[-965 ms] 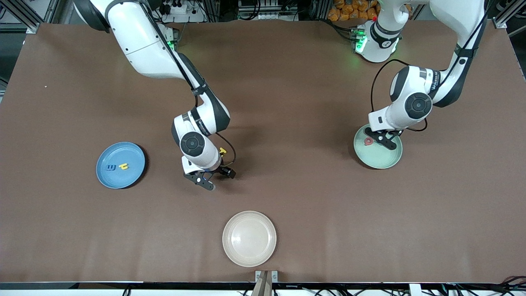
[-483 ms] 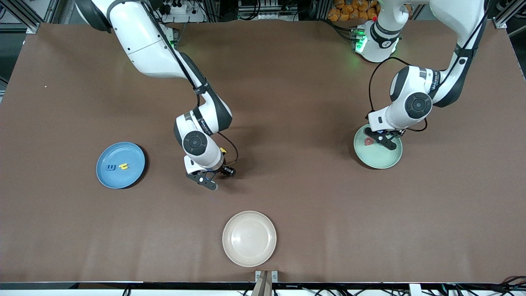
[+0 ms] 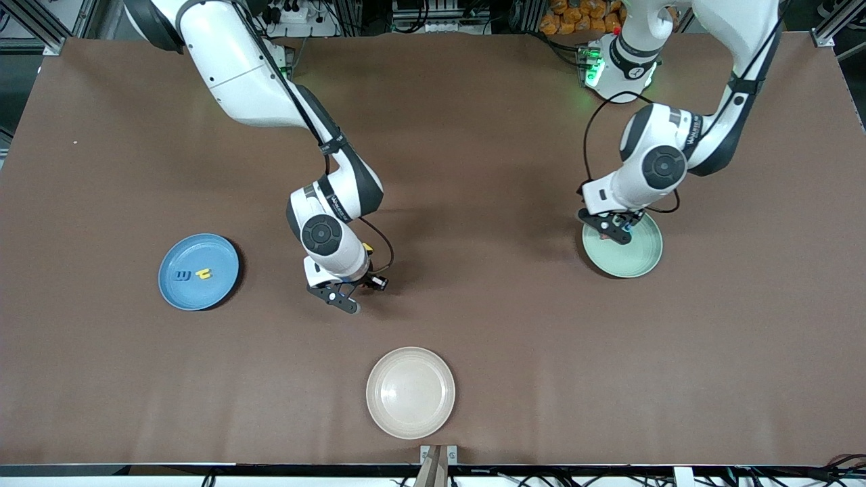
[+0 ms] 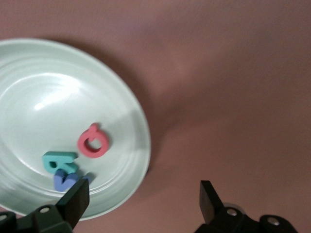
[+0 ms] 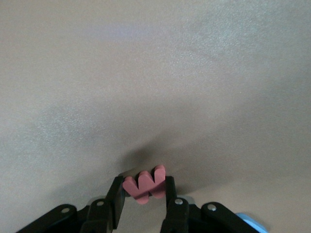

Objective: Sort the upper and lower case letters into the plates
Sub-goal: 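Release the blue w on the green plate while the right gripper lifts, then carry the pink w to the blue plate while the left gripper reaches letters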

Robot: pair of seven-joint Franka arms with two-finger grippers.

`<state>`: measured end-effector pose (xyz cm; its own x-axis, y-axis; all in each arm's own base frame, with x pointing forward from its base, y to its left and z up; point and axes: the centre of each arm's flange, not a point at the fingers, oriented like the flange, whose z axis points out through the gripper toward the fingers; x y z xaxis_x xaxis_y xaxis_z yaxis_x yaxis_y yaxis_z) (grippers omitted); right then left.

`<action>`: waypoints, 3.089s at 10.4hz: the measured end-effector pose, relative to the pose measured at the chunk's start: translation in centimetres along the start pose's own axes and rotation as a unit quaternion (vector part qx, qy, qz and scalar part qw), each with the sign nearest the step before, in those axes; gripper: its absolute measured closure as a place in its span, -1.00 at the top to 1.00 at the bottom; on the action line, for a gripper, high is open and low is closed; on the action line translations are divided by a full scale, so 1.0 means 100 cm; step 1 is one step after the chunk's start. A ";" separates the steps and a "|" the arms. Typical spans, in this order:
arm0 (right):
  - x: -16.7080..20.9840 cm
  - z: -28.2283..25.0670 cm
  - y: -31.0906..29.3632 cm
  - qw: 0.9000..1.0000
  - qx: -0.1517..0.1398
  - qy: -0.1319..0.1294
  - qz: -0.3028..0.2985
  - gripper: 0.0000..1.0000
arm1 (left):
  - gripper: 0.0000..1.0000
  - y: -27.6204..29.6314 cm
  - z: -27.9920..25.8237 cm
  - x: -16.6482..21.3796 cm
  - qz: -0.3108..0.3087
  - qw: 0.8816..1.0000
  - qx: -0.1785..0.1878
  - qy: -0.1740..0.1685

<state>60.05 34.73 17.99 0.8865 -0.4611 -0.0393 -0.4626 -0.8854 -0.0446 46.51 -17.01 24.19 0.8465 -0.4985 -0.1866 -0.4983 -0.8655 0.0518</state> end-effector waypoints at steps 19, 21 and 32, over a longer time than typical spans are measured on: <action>0.155 -0.082 0.324 0.993 -0.093 -0.042 -0.062 0.51 | 1.00 0.328 -0.038 0.192 0.063 0.932 -0.091 0.346; 0.162 -0.087 0.340 0.994 -0.093 -0.045 -0.043 0.99 | 1.00 0.341 -0.018 0.203 0.090 0.921 -0.081 0.371; 0.188 -0.124 0.361 0.996 -0.090 -0.028 -0.003 1.00 | 1.00 0.406 0.084 0.221 0.115 0.903 -0.067 0.407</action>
<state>60.18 -6.61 28.01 0.8847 -0.4564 -0.0945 -0.4430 -0.8864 0.1345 43.48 -62.75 13.95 0.6077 -0.4893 0.6255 -0.6977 -0.7052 0.1262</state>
